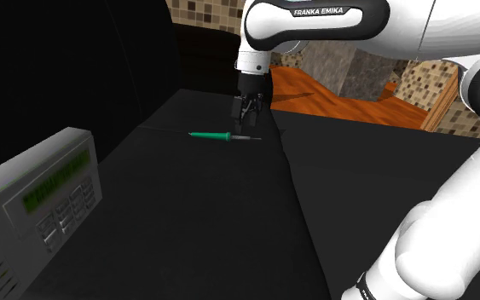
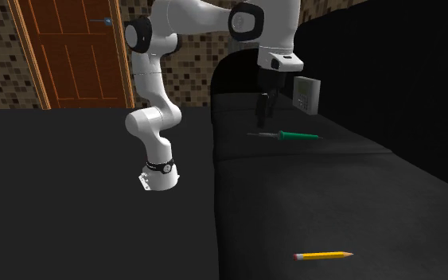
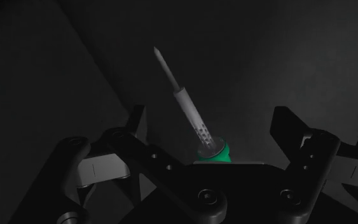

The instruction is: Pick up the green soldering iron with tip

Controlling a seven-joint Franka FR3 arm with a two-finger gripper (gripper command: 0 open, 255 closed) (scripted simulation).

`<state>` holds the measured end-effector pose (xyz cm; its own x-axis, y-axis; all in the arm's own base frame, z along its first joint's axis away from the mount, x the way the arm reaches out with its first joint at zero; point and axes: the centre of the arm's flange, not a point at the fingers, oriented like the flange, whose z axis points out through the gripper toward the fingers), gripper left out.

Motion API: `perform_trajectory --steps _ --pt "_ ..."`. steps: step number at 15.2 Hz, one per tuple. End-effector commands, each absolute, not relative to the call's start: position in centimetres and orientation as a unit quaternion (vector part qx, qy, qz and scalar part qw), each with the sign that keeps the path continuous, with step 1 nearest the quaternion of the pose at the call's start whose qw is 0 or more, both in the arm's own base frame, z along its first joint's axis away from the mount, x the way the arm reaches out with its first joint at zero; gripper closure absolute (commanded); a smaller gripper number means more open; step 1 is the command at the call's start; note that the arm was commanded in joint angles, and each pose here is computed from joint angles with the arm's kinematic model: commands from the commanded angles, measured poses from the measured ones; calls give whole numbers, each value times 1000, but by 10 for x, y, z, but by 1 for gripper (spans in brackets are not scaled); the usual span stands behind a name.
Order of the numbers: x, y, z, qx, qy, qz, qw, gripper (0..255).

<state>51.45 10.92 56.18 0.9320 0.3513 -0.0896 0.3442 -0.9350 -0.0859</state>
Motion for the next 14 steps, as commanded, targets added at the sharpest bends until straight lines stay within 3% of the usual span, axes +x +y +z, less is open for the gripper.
perform_trajectory --steps 1,12,13,14 --pt "537 126 560 -978 -198 53 39 0" --pt "549 136 519 -975 -210 54 42 0" --pt "550 136 519 -975 -210 54 42 255" --pt "550 136 519 -975 -210 54 42 255"
